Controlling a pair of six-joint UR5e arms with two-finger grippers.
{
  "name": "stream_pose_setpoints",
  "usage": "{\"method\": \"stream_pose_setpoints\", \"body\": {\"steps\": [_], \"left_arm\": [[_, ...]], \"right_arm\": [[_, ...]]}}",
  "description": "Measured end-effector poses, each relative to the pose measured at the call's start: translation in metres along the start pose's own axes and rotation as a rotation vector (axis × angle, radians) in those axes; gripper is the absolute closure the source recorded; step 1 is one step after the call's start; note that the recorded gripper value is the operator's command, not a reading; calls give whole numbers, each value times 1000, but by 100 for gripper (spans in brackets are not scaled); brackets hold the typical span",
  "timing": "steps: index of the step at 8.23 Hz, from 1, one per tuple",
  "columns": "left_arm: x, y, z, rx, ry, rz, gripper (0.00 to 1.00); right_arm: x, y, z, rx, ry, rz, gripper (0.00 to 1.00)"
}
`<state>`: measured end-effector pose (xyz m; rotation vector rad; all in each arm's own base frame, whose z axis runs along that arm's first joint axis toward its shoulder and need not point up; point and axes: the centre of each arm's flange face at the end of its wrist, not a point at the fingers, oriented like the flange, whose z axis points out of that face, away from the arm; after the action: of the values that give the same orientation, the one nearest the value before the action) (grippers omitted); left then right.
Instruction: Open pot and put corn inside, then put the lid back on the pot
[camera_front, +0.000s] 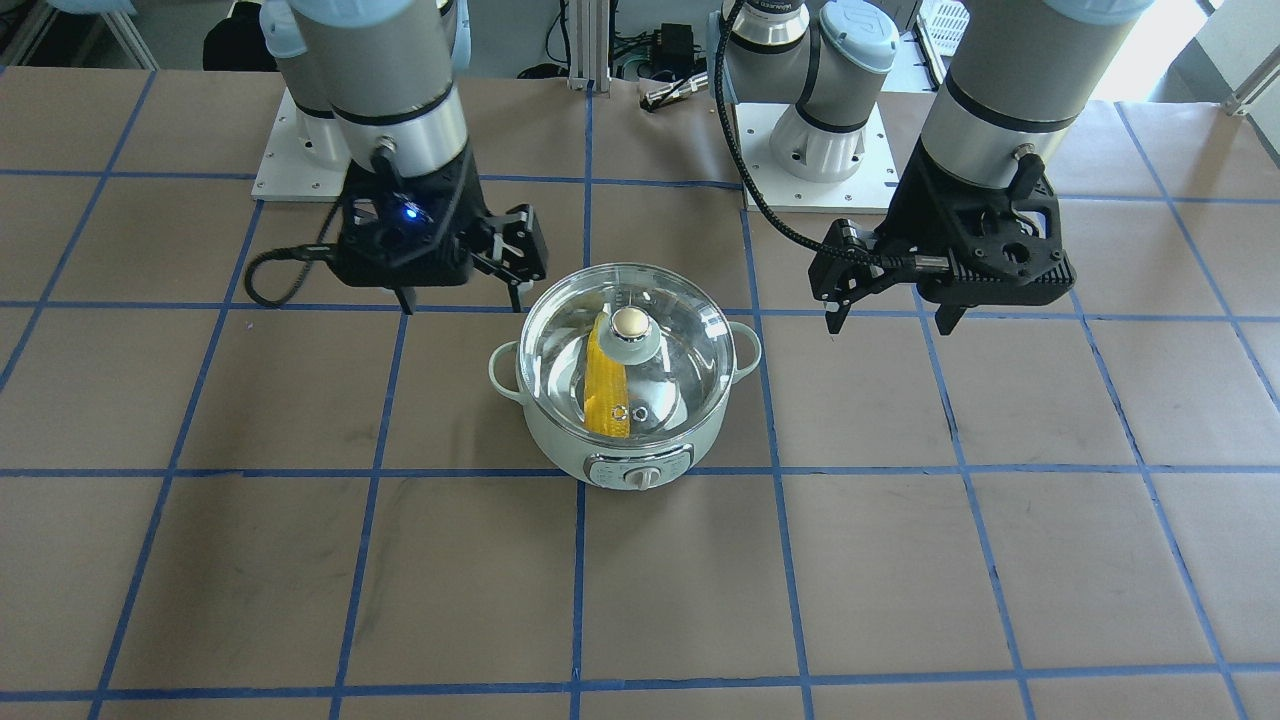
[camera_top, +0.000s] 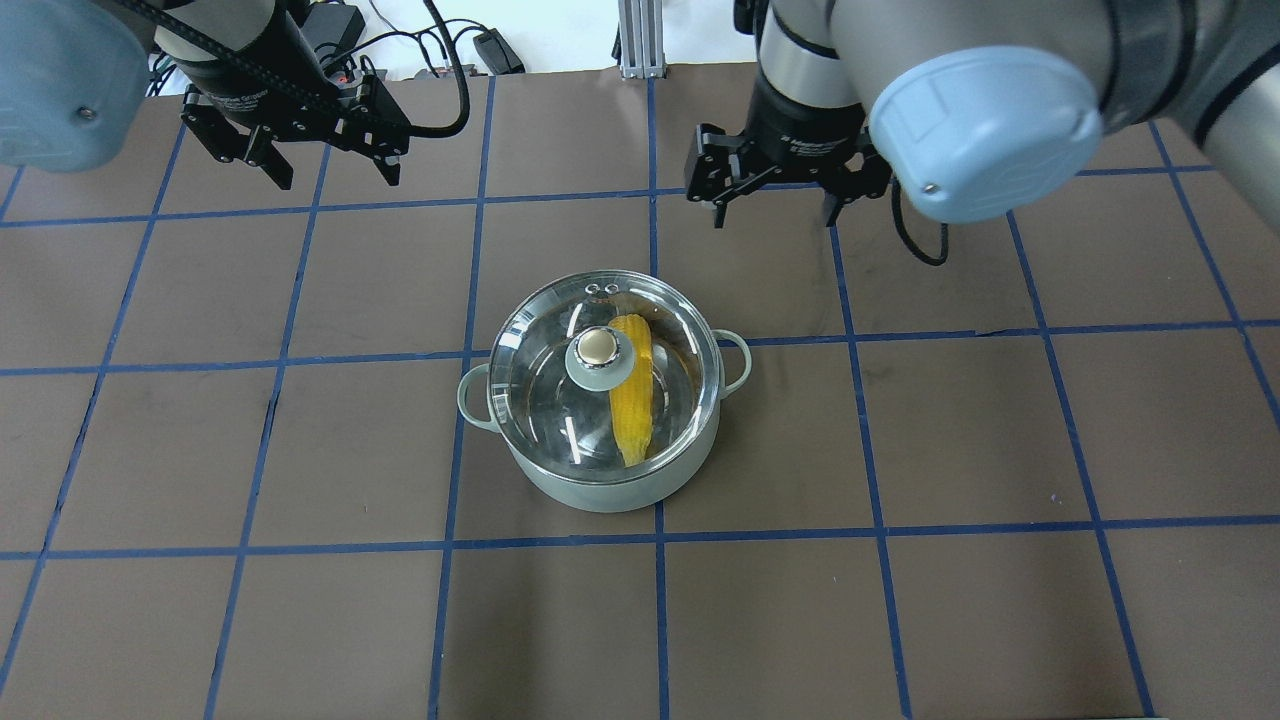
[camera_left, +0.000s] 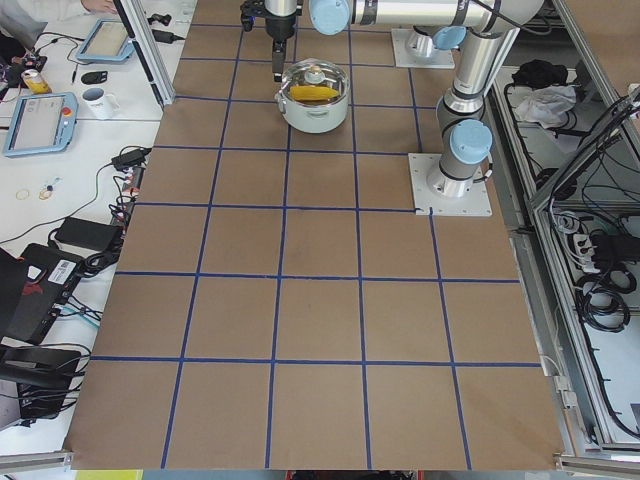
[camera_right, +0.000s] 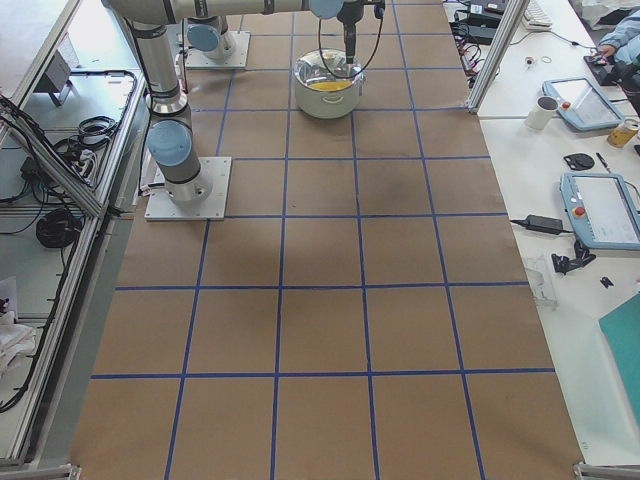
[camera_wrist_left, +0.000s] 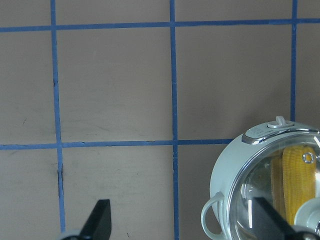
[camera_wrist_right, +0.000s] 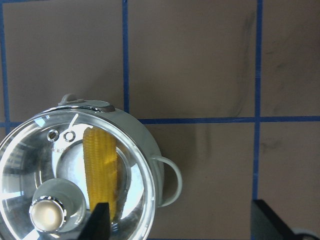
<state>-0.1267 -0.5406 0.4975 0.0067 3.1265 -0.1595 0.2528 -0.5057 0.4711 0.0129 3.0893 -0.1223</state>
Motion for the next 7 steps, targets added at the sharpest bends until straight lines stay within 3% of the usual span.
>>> {"method": "stream_pose_setpoints", "body": {"steps": [3,5,7], "left_arm": [[0,0,0,1,3,0,0],[0,0,0,0,1,0,0],[0,0,1,-3,0,1,0]], "right_arm": [[53,8,-42,34,52,-30,0],[64,7,-50,60,57,-14,0],[81,3,-46,49,72,7,0]]}}
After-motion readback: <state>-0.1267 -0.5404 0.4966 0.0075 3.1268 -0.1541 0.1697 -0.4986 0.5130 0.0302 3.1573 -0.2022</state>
